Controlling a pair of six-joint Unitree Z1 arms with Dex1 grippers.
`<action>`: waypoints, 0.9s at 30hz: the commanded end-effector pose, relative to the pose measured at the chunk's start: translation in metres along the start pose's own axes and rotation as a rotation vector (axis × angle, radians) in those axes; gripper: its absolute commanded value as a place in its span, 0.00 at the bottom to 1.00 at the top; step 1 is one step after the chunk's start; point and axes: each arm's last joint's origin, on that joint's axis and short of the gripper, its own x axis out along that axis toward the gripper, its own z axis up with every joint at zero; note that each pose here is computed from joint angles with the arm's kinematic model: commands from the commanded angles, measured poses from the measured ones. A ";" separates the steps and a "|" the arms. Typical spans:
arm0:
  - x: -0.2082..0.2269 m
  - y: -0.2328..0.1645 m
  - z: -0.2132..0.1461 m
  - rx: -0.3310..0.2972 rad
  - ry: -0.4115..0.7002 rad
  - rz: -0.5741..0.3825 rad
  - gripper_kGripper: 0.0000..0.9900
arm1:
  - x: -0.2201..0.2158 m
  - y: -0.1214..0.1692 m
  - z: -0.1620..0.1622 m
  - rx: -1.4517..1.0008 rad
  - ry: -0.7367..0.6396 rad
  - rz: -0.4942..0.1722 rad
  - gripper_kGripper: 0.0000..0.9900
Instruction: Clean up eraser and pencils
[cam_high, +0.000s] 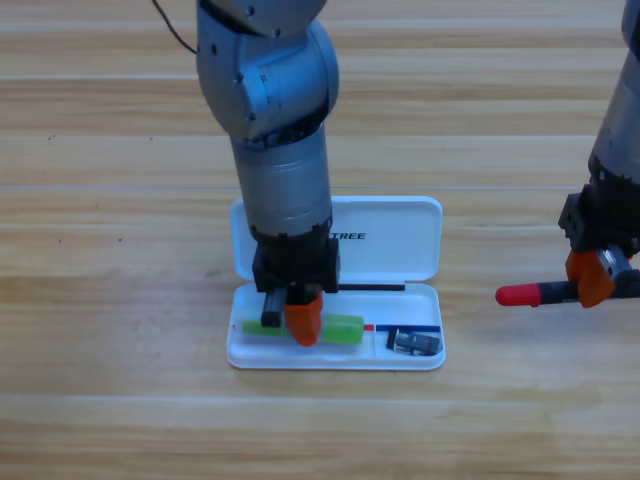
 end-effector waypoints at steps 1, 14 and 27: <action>0.014 0.000 0.002 -0.009 0.033 -0.011 0.63 | -0.002 0.001 -0.006 0.024 0.001 0.011 0.00; -0.007 -0.005 -0.001 -0.027 0.011 0.023 1.00 | -0.006 0.004 0.024 -0.007 -0.006 0.000 0.00; -0.191 -0.065 -0.113 -0.033 -0.178 0.257 1.00 | 0.019 -0.018 0.122 -0.047 -0.005 -0.001 0.00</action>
